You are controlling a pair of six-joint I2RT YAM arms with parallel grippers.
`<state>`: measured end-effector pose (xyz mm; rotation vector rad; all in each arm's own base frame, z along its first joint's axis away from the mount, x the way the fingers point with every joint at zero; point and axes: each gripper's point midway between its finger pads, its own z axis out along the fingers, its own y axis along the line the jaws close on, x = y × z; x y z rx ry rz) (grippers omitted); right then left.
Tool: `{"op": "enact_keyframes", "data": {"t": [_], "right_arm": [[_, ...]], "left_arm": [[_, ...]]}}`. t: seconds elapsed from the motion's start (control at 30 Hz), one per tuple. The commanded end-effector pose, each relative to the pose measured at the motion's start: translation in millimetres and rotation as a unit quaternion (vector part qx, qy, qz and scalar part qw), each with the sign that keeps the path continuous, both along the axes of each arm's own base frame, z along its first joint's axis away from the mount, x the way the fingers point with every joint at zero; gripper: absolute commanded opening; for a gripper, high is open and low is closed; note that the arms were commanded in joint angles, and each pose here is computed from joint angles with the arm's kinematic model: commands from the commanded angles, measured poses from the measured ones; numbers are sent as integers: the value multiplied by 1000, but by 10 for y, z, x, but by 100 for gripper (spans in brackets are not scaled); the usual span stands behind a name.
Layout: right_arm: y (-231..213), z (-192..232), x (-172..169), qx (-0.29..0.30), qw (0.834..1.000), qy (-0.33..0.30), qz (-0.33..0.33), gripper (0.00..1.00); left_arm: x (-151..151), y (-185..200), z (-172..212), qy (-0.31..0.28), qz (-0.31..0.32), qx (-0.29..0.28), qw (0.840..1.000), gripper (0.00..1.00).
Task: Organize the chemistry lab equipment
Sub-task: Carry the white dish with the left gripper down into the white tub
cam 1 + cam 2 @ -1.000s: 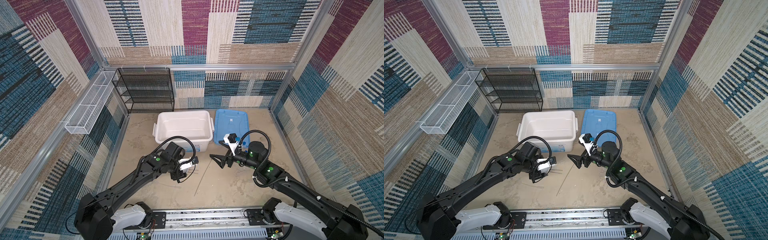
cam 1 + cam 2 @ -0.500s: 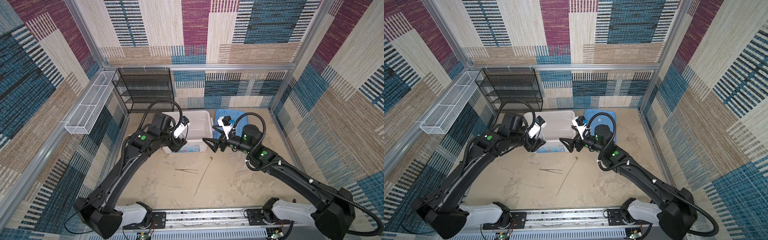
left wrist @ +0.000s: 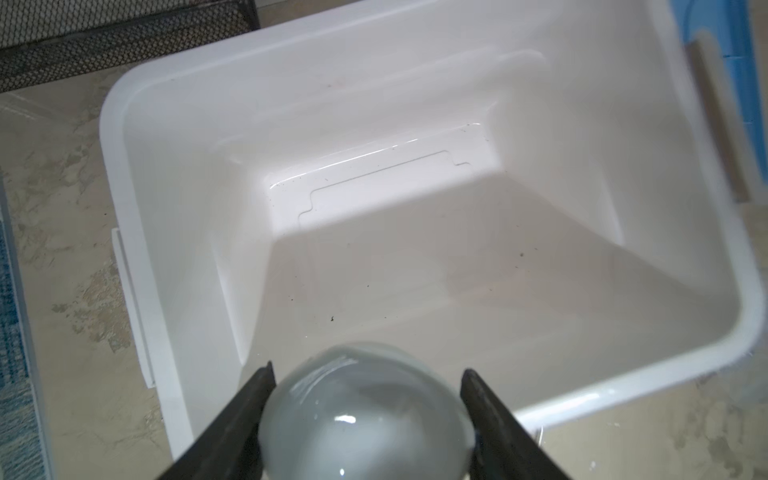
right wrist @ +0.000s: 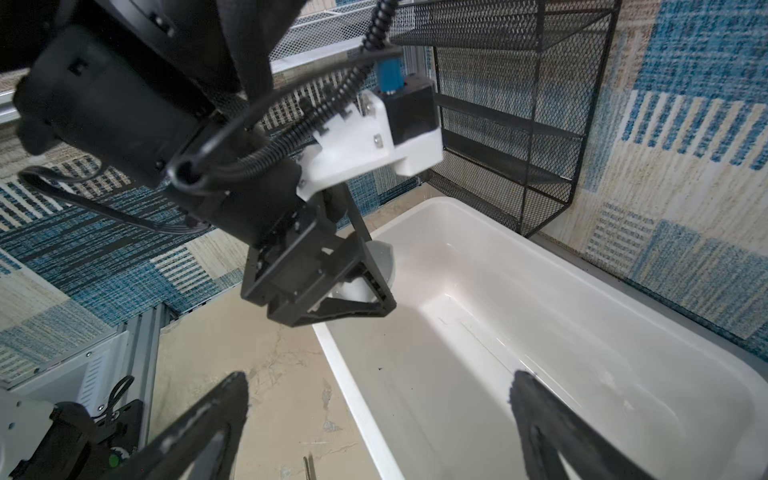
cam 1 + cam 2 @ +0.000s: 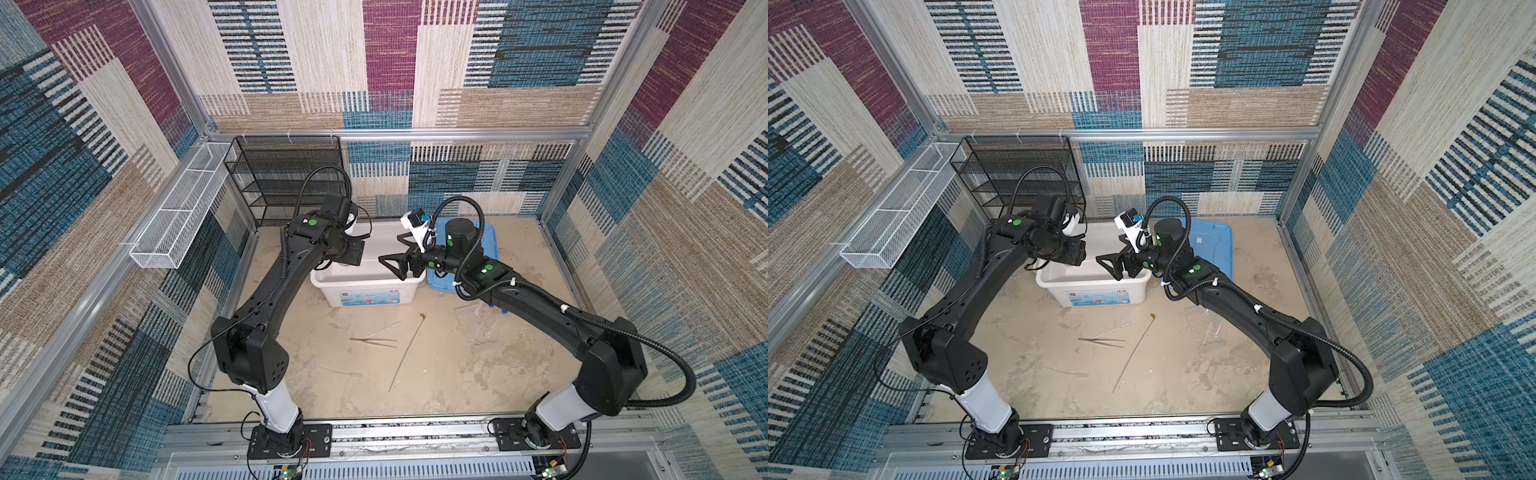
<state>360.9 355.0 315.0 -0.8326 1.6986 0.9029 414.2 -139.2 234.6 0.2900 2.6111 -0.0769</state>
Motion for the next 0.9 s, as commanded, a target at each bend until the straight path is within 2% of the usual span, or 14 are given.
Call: {"op": "enact_keyframes", "data": {"t": [0.0, 0.13, 0.37, 0.87], "right_arm": [[54, -121, 122, -24, 1000, 3, -3, 99], [125, -246, 217, -42, 999, 1, 3, 99], [78, -276, 266, -49, 999, -17, -14, 99], [95, -469, 293, -61, 998, -16, -11, 99]], "left_arm": [[15, 158, -213, 41, 50, 27, 998, 24], [148, 161, -493, 71, 51, 33, 996, 24], [195, 161, -935, 117, 56, 44, 991, 24], [182, 149, -1590, 149, 74, 42, 985, 26]]}}
